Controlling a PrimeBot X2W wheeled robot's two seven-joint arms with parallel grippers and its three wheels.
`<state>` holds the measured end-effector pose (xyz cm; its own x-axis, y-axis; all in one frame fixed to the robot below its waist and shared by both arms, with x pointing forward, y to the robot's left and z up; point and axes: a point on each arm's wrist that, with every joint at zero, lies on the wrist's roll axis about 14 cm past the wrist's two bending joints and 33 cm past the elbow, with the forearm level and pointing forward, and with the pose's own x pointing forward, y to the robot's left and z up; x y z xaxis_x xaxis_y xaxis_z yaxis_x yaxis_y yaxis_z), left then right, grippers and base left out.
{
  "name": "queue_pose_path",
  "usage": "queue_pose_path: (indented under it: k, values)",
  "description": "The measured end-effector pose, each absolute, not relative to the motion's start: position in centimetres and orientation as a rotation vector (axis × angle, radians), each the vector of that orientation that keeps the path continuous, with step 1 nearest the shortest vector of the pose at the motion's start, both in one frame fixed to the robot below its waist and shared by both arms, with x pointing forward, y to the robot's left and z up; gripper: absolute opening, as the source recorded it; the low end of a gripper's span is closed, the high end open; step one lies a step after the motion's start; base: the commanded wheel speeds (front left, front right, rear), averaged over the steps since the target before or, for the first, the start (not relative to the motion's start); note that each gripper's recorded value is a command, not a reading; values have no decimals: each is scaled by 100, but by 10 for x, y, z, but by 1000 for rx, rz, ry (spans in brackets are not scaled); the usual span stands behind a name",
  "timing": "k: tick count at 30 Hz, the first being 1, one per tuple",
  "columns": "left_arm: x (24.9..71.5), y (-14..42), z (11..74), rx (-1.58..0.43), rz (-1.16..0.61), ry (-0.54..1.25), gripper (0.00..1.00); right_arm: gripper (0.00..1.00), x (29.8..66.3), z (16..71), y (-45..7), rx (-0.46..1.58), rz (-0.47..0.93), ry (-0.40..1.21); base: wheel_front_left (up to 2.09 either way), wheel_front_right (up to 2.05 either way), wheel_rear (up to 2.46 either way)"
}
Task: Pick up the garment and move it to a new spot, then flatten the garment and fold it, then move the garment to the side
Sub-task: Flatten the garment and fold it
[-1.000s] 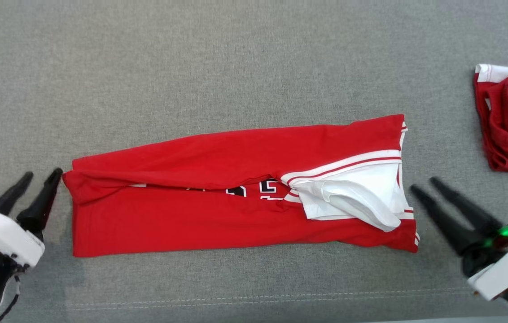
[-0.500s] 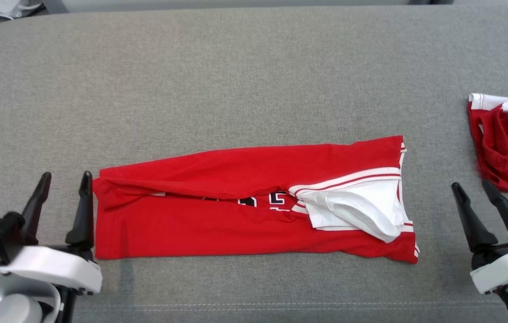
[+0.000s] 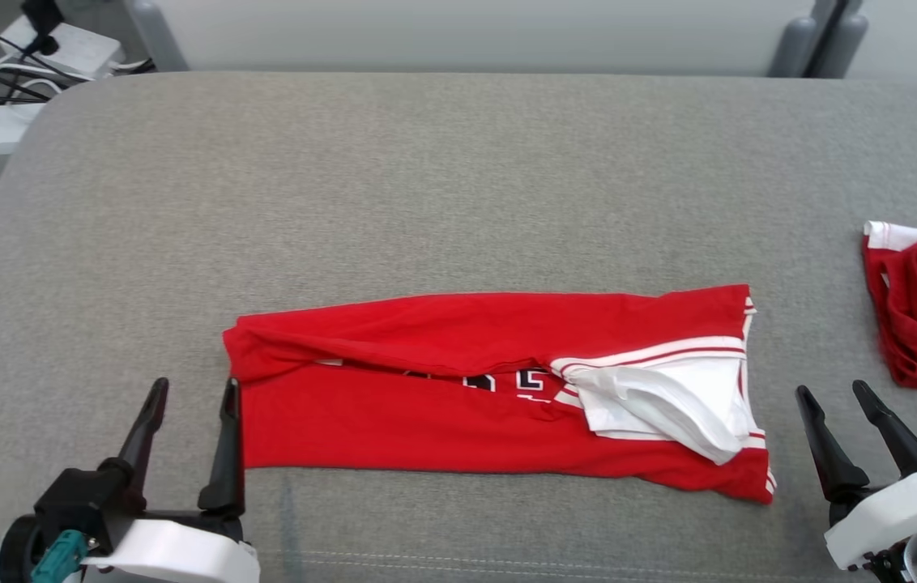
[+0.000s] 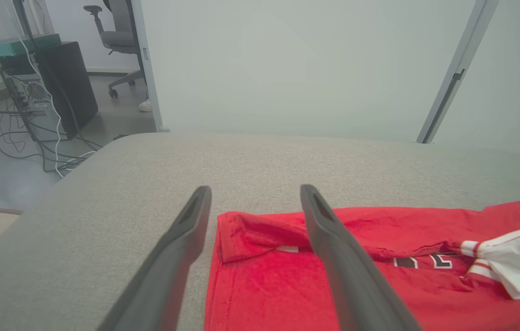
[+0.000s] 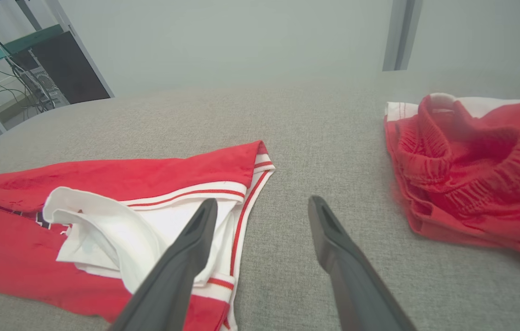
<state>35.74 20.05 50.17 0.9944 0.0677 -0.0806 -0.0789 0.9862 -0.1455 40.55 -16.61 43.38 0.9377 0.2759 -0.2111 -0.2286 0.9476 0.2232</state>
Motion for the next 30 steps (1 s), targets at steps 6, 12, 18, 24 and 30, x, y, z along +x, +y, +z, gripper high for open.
queue_pose_path:
  k: [6, 12, 18, 24, 30]
  values:
    - [340, 211, 498, -141, 101, 73, 100, 100, 409, 419, -155, 177, 285, 320, 0, 0, 0]
    - [328, 217, 494, -148, 125, 74, 100, 100, 407, 400, -138, 164, 322, 413, 0, 0, 0]
    - [328, 218, 495, -144, 126, 66, 100, 100, 418, 389, -126, 161, 334, 471, 0, 0, 0]
    - [328, 225, 498, -118, 140, 46, 100, 100, 418, 369, -114, 159, 345, 563, 0, 0, 0]
    - [336, 228, 509, -95, 131, -4, 100, 30, 425, 365, -100, 186, 365, 606, 0, 0, 0]
